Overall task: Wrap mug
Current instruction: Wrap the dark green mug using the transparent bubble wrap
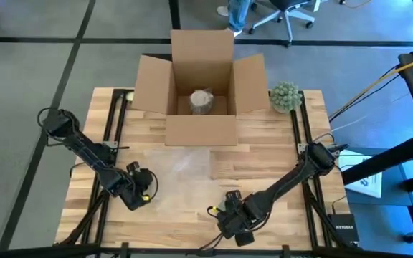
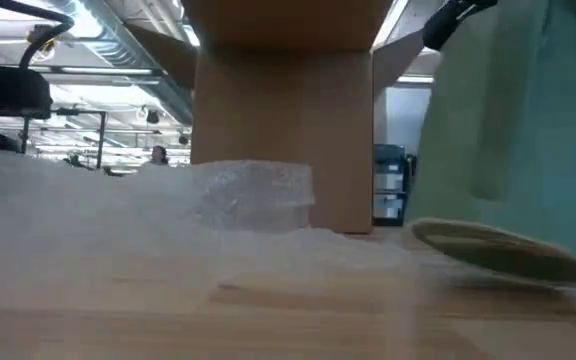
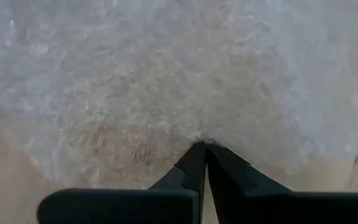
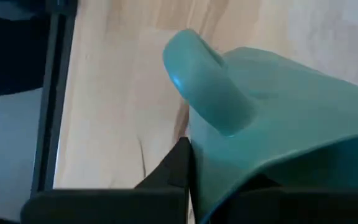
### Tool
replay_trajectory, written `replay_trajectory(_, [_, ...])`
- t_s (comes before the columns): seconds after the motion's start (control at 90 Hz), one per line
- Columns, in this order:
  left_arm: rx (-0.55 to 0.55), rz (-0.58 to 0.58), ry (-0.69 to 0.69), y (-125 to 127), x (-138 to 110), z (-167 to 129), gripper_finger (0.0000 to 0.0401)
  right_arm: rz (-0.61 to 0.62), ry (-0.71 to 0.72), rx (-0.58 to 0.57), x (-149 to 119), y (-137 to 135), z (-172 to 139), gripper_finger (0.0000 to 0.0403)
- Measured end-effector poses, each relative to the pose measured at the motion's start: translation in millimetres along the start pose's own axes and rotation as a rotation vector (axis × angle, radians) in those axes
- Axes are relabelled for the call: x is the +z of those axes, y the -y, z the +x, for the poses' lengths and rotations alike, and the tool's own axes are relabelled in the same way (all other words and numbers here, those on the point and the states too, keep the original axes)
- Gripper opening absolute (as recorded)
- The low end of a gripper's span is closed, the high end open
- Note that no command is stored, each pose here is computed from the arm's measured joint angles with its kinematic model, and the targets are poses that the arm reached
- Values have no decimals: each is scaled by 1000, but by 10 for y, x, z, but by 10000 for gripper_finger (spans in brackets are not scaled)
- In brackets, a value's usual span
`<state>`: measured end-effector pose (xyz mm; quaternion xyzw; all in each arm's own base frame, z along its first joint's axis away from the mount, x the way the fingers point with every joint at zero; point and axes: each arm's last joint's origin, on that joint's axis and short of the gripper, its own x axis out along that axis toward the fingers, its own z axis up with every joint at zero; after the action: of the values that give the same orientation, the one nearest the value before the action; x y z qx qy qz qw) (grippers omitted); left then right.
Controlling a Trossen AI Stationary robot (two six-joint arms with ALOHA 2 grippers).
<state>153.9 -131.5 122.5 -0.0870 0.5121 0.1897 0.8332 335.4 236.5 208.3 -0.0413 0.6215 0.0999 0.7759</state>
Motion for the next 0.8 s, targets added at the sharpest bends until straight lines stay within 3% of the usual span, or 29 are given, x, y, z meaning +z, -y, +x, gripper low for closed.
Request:
replay_trajectory(0.244, [-25, 60, 16, 63, 54, -36, 0, 29, 229, -205, 378, 459, -151, 5])
replay_trajectory(0.433, [-27, 58, 19, 66, 56, -37, 0, 97, 273, -196, 509, 803, 123, 5])
replay_trajectory(0.544, [-23, 58, 25, 61, 52, -34, 0, 74, 178, -169, 419, 730, 339, 5])
replay_trajectory(0.8, [59, 30, 33, -45, 11, 2, 0, 42, 81, -106, 191, 343, 351, 5])
